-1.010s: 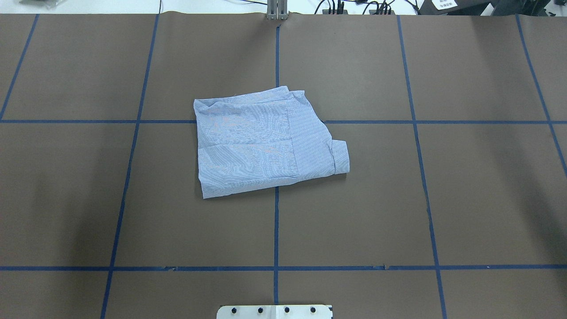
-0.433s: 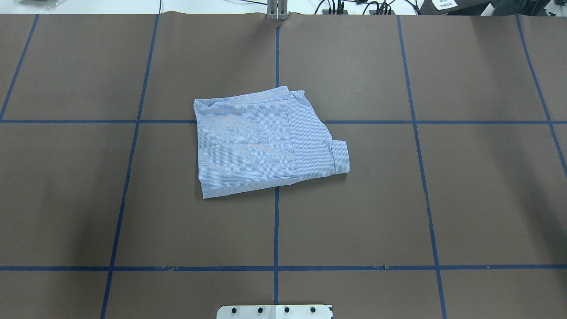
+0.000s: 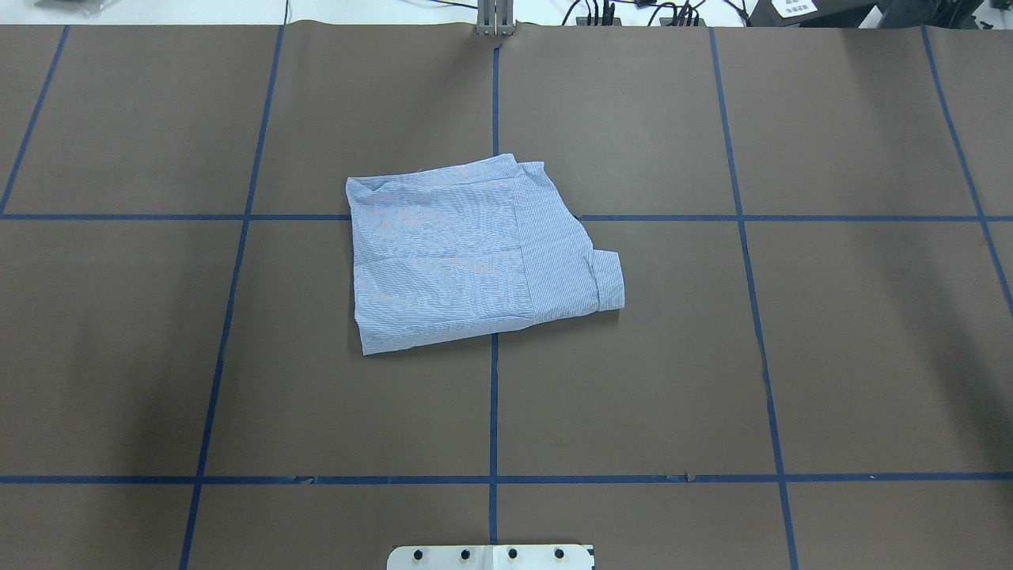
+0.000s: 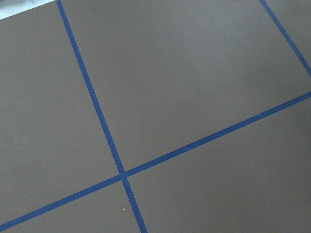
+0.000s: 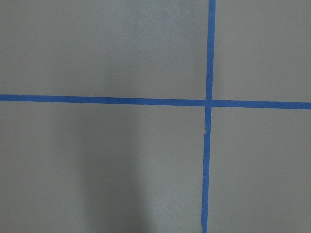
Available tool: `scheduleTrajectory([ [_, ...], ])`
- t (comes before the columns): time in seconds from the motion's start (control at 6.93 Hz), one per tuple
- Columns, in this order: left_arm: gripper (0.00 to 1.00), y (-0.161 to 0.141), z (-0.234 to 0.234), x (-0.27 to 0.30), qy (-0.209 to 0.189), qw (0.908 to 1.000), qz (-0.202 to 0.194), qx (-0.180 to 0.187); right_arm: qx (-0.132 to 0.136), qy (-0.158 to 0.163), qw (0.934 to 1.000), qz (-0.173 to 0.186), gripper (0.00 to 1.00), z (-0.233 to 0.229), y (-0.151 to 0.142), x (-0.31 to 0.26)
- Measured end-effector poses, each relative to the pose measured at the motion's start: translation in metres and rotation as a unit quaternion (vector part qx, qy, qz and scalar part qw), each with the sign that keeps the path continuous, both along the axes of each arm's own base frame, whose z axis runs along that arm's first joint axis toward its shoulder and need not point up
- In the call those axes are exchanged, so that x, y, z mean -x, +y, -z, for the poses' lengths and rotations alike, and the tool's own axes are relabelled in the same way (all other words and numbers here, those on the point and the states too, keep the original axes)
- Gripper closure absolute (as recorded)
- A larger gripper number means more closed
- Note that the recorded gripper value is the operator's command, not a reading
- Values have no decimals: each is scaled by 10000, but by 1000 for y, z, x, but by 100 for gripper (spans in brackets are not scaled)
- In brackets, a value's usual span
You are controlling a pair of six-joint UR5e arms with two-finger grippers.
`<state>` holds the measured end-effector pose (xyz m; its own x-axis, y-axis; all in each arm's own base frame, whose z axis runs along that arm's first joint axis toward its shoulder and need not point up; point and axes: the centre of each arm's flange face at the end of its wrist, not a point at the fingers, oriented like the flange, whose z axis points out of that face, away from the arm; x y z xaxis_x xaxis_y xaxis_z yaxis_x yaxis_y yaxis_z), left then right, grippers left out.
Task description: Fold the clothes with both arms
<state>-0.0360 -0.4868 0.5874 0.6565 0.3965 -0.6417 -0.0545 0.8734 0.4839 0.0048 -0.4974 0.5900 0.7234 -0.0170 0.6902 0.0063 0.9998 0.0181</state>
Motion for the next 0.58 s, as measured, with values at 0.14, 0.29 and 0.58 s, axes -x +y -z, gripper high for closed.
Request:
scheduleTrajectory([
  [0.14,0,0,0,0,-3,10000,-4,-20,-5,-6,10000,-1,0,-2,-3,0],
  [0.29,0,0,0,0,16,10000,-6,-23,-47,-20,10000,1,0,-5,-4,1],
  [0.58,0,-1,1,-1,44,10000,-3,-15,-105,-47,9999,10,0,-8,-5,1],
])
